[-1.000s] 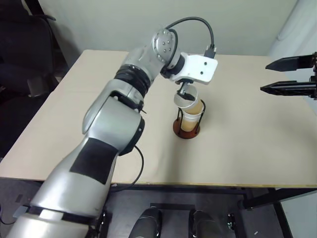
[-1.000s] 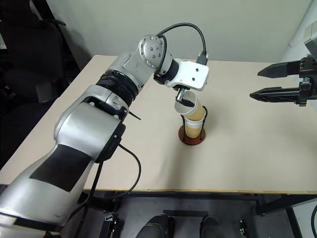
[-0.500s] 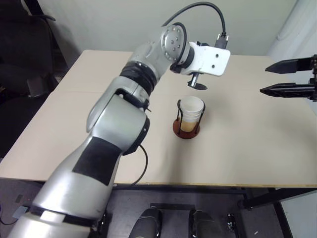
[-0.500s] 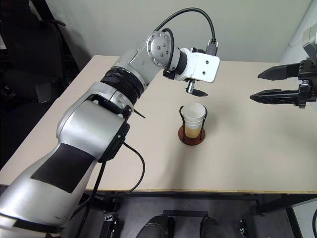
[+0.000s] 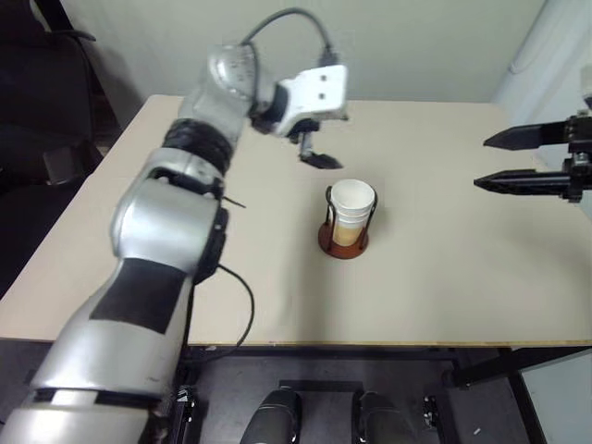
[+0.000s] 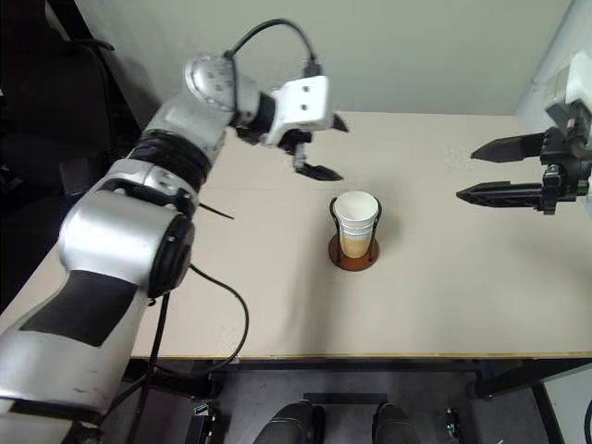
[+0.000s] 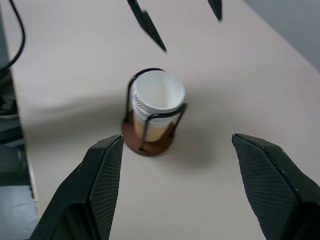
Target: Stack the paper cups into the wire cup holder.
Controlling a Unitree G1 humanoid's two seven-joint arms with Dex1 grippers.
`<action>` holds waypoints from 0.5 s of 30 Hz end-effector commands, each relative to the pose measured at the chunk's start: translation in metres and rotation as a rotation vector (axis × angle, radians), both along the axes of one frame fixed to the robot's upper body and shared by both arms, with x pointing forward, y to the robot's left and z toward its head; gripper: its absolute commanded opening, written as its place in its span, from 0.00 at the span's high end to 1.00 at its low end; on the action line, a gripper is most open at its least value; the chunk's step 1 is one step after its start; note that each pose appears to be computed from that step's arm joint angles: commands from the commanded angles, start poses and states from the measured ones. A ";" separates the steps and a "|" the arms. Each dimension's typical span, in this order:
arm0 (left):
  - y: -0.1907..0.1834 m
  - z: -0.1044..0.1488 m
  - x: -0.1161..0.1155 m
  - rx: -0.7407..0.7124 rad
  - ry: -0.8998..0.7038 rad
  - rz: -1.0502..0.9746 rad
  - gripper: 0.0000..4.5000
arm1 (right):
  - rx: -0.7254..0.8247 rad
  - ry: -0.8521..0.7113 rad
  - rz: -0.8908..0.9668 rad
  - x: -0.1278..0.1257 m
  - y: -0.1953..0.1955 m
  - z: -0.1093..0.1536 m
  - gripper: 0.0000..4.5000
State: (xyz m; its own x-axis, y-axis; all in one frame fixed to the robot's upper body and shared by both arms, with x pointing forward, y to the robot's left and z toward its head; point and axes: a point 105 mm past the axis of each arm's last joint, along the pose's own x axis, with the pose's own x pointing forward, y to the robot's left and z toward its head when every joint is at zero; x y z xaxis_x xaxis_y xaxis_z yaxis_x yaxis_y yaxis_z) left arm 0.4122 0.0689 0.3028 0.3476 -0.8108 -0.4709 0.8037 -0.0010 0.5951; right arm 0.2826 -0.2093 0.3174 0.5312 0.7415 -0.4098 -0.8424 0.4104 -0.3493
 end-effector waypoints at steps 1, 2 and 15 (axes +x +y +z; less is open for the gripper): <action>0.025 0.020 -0.012 -0.169 0.105 -0.035 0.02 | -0.002 -0.077 0.006 -0.001 0.001 0.009 0.22; 0.037 0.024 -0.015 -0.232 0.151 -0.027 0.02 | 0.002 -0.081 0.006 0.002 0.002 0.008 0.22; 0.148 0.031 -0.010 -0.575 0.143 0.356 0.02 | 0.077 -0.076 0.079 0.023 0.026 -0.012 0.22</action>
State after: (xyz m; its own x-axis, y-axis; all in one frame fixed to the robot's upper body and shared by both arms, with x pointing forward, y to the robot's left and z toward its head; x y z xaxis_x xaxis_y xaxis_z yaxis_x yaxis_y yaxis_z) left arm 0.4071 0.2145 0.3113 0.5891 -0.7975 -0.1302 0.7961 0.5453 0.2625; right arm 0.3080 -0.1855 0.2957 0.4843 0.8080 -0.3355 -0.8628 0.3775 -0.3363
